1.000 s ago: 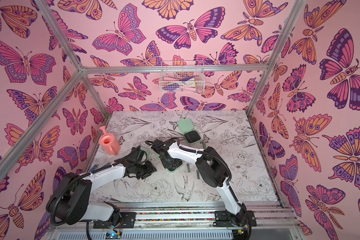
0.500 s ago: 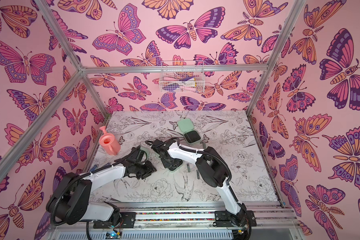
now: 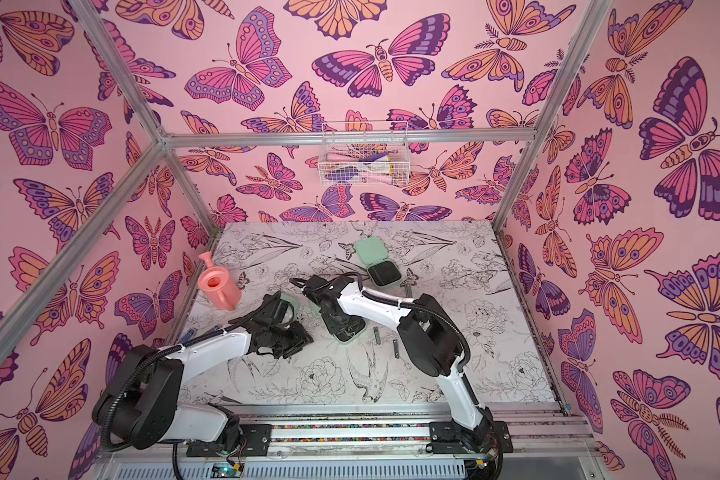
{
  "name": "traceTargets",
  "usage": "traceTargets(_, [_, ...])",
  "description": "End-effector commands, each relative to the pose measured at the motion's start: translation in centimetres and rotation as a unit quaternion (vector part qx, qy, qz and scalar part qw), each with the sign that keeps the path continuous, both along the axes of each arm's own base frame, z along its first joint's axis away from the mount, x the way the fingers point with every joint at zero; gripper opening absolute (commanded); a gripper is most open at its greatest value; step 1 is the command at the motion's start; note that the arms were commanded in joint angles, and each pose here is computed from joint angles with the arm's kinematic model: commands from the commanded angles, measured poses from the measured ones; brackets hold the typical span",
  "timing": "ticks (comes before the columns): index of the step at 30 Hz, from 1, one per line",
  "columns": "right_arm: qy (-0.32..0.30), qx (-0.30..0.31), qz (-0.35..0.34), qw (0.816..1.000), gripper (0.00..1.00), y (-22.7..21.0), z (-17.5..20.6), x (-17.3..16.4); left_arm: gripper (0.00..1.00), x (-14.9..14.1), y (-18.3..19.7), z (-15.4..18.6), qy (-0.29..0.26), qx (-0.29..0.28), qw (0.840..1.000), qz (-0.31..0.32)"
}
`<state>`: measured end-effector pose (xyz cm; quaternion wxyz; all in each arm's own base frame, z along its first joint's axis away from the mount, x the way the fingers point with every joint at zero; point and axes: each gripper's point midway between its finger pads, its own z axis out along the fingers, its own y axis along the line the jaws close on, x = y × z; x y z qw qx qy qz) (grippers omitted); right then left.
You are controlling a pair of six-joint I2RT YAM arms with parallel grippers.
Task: Organize nail clipper sets
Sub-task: Pick up the nail clipper from the storage box.
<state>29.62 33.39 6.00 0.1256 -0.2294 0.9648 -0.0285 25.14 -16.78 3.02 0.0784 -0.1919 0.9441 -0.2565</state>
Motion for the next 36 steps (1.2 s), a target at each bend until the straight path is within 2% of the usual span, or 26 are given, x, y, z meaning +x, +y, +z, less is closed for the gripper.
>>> traceTargets(1, [-0.001, 0.026, 0.002, 1.0, 0.34, 0.1, 1.9, 0.5, 0.47, -0.6, 0.2, -0.5, 0.012, 0.0, 1.0, -0.003])
traceTargets(18, [0.088, 0.094, -0.02, 0.991, 0.32, 0.0, -2.3, -0.2, 0.46, -0.6, 0.3, -0.5, 0.012, 0.001, 1.0, -0.001])
traceTargets(23, [0.101, 0.113, -0.02, 0.988, 0.25, 0.2, -2.6, -0.2, 0.46, -0.6, 0.3, -0.6, 0.013, 0.002, 1.0, -0.001])
traceTargets(31, [0.109, 0.121, -0.021, 0.986, 0.06, 0.4, -3.1, 0.0, 0.46, -0.4, 0.2, -0.5, 0.011, 0.001, 1.0, -0.001])
traceTargets(36, [0.105, 0.131, -0.021, 0.986, 0.04, 0.8, -2.4, 0.2, 0.46, -0.3, 0.2, -0.4, 0.011, 0.0, 1.0, -0.002])
